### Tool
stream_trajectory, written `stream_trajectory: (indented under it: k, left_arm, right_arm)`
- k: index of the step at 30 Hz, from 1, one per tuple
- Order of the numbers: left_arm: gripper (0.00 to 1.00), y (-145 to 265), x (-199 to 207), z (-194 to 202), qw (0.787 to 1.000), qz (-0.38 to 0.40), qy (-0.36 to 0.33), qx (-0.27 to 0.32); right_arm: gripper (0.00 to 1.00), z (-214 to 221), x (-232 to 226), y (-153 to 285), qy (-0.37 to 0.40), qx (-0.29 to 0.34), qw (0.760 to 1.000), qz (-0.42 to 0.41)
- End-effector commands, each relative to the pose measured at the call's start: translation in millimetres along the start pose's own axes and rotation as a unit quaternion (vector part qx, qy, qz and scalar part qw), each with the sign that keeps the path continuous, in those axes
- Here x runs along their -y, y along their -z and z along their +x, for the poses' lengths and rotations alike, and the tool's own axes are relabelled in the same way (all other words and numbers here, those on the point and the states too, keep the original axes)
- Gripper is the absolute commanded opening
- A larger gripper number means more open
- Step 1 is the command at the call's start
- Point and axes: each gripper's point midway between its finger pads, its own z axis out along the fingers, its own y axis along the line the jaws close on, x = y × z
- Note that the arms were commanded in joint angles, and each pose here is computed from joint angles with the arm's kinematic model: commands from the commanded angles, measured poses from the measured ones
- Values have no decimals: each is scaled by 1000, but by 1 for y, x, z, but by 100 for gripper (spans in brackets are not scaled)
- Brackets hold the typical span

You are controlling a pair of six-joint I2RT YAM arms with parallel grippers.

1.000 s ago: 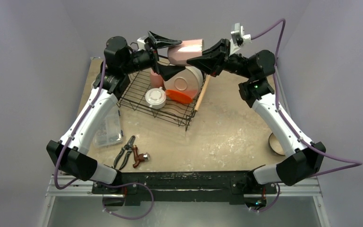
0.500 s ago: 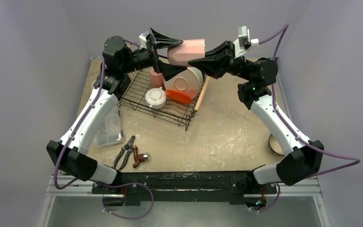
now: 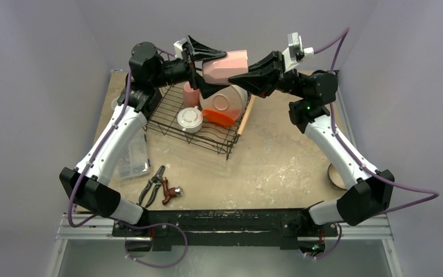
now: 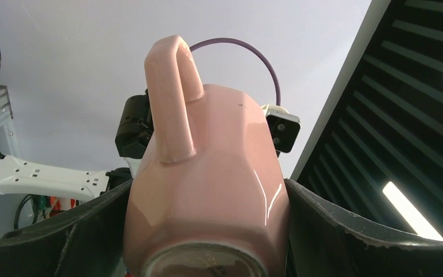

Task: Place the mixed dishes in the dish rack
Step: Turn the cup upside down in the dish rack.

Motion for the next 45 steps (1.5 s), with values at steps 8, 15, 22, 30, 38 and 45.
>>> stream_trajectory:
  k: [8,15,22,30,38,45]
  left_arm:
    - [90,5,47,13,992,83,-98,-3]
    - [83,6,49,5,988,89,-122,9]
    - [38,8,54,3,986,104,-131,10]
    - [0,17,59,1,983,114,-140,26]
    - [0,31,50,-7,981,69,-174,59]
    - [0,49,30,-21,956,-36,-268,109]
  right_arm:
    - [0,-15,-20,-4,19,18,999,-37]
    - [0,-20,-26,-6,6,24,998,-60]
    - [0,-17,-22,-7,0,21,998,-54]
    - [53,-12,-6,-4,22,1,1000,5]
    - [98,-17,35,12,40,-6,986,162]
    - [99,-17,86,64,58,-54,923,377]
